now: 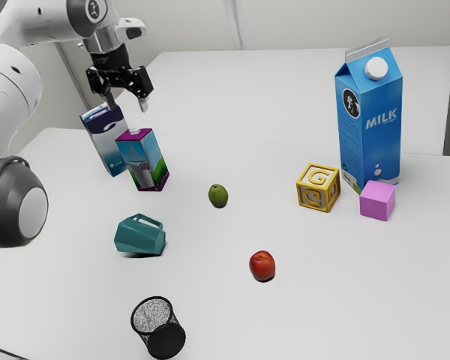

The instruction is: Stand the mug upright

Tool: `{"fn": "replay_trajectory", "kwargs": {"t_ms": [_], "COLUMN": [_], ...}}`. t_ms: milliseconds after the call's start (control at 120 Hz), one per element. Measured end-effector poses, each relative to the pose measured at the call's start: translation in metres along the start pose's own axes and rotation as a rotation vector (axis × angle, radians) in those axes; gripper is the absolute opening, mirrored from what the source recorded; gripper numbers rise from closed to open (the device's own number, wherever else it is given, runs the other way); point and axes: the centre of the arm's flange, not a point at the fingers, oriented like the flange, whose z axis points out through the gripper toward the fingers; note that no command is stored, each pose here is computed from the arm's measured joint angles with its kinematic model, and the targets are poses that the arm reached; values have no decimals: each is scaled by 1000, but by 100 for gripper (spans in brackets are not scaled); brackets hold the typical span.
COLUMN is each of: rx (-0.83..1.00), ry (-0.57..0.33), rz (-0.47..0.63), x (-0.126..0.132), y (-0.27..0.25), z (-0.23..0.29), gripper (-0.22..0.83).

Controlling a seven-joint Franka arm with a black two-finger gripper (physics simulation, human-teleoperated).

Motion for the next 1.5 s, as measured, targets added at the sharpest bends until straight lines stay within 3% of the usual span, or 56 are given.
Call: {"fn": "replay_trajectory", "kwargs": {"t_ms": [258,425,550,775,1125,1500], "rx": [-34,-275,-349,-380,-460,-548], "ry": [1,-45,-19,49,138,198], "rz": [-51,-125,-137,-109,-184,-280], "x": [-9,-82,-135,-175,-195,-174], "y": [-33,-90,-110,-104,-118,-125], "z": [-1,39,64,123,198,257], "gripper": [61,61,62,62,62,62]}}
